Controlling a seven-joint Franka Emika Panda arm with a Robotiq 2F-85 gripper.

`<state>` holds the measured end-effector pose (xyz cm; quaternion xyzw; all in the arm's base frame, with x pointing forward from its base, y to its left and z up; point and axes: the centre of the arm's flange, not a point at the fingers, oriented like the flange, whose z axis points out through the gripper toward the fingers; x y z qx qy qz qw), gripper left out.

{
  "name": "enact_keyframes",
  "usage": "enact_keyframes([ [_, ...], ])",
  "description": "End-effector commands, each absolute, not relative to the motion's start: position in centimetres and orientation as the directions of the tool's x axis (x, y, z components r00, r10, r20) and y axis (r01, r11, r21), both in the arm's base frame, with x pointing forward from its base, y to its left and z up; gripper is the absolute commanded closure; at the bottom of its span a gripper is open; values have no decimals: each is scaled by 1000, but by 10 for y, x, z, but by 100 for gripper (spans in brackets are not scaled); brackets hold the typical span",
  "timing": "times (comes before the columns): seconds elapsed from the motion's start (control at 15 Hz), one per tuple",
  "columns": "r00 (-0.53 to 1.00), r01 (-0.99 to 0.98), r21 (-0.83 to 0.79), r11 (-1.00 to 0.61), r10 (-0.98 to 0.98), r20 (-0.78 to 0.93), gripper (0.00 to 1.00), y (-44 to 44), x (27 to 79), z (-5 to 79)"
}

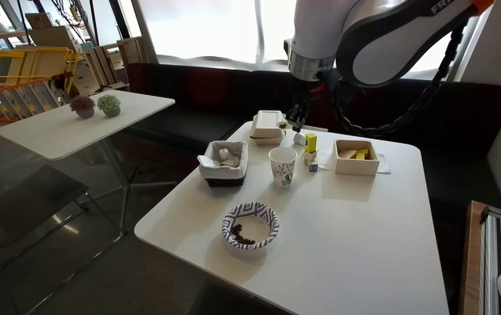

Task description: Pick up the spoon and scoop some of the contents from the bowl and pour them in the cup

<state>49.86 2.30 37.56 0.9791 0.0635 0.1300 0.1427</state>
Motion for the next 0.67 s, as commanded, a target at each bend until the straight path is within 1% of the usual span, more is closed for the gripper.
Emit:
enact_keyframes([
  [0.0,973,31,359,-933,111,204,96,18,497,352],
  [0.6,991,17,534,-845,87,106,96,26,504,317],
])
